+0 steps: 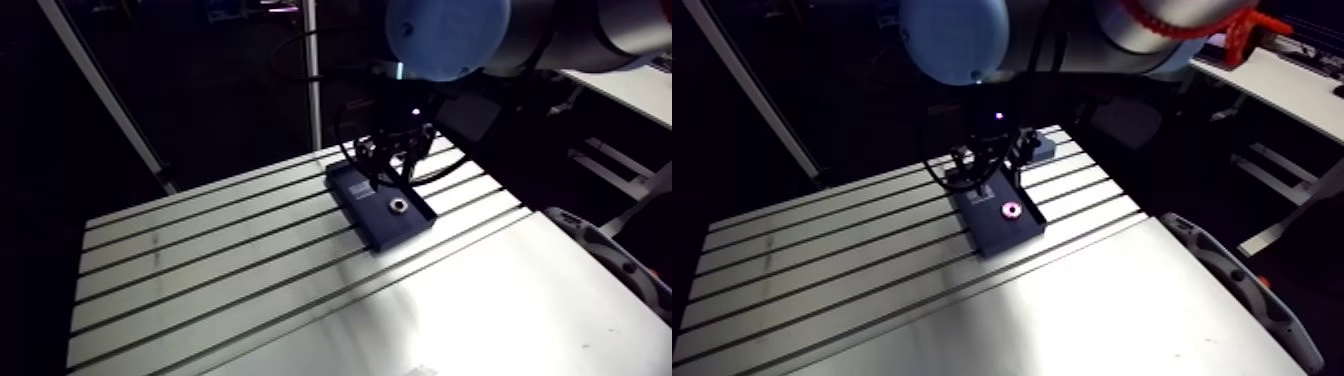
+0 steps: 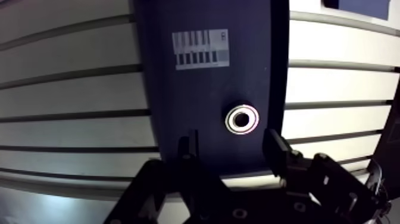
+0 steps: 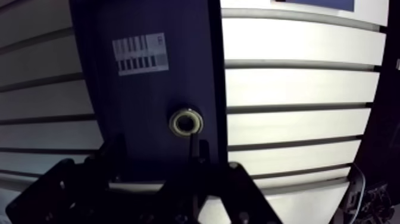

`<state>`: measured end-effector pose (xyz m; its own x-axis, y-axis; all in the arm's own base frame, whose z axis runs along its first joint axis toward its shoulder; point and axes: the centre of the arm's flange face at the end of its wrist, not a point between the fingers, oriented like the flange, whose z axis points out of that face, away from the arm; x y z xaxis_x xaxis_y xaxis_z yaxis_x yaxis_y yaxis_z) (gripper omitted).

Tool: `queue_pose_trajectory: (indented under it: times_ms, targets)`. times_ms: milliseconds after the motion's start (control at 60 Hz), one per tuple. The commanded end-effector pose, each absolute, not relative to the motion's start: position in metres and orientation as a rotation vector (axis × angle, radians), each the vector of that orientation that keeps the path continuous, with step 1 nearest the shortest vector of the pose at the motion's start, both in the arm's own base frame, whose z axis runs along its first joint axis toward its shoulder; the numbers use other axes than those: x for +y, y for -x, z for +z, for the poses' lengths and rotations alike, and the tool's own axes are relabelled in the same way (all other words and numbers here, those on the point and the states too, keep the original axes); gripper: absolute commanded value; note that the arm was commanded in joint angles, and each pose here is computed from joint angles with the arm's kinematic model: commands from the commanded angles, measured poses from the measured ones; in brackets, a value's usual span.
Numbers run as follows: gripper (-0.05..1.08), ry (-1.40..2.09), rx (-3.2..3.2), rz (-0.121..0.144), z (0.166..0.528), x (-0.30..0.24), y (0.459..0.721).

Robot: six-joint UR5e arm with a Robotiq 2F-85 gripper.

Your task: Pick up the bearing and press it into the housing until flush.

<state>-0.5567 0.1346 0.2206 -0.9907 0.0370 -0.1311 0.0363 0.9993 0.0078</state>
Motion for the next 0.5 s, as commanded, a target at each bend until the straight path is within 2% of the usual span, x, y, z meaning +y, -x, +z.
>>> queue_pose_trajectory:
  times_ms: [17, 267, 450, 500]
  targets:
    - [0.35, -0.058, 3.003, 0.002, 0.213, 0.134, 0.551]
    - [0.35, -0.043, 2.990, -0.012, 0.207, 0.140, 0.544]
    - [0.35, -0.021, 3.031, 0.018, 0.207, 0.146, 0.545]
    - [0.35, -0.018, 3.028, 0.016, 0.205, 0.146, 0.545]
